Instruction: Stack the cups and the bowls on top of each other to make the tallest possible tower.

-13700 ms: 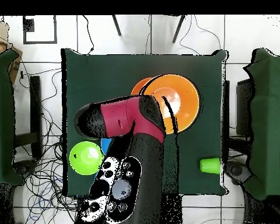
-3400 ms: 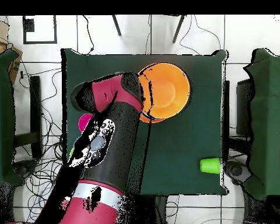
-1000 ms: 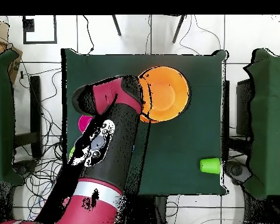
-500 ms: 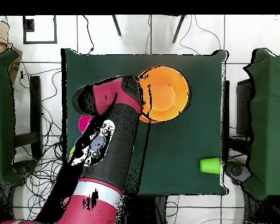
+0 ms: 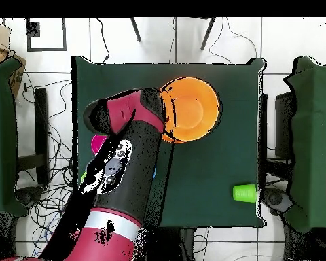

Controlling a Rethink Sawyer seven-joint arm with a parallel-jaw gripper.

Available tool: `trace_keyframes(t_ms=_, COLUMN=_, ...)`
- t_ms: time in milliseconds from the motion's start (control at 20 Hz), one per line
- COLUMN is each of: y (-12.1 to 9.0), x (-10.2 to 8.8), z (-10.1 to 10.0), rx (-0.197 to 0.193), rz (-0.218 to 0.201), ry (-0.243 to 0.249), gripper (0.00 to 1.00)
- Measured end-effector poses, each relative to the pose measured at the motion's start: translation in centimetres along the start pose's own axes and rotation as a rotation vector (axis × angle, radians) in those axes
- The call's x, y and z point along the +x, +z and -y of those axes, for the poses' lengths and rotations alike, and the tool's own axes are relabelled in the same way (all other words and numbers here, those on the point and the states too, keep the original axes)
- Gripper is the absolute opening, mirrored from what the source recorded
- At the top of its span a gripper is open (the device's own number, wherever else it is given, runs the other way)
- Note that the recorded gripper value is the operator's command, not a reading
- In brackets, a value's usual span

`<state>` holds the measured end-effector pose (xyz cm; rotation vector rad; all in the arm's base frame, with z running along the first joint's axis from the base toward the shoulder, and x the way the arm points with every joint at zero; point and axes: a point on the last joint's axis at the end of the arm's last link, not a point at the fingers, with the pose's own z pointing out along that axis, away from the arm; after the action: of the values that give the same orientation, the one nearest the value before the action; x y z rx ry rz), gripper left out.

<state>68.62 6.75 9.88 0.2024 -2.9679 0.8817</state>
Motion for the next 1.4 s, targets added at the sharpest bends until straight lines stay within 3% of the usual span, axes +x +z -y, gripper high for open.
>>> trace_keyframes(t_ms=600, y=-1.1, x=-0.2, z=-0.3, rx=-0.003, rz=0.016, ry=-0.001, gripper=0.00)
trace_keyframes(t_ms=1400, y=-3.3, x=-0.8, z=0.9, rx=-0.007, rz=0.050, ry=0.020, gripper=0.00)
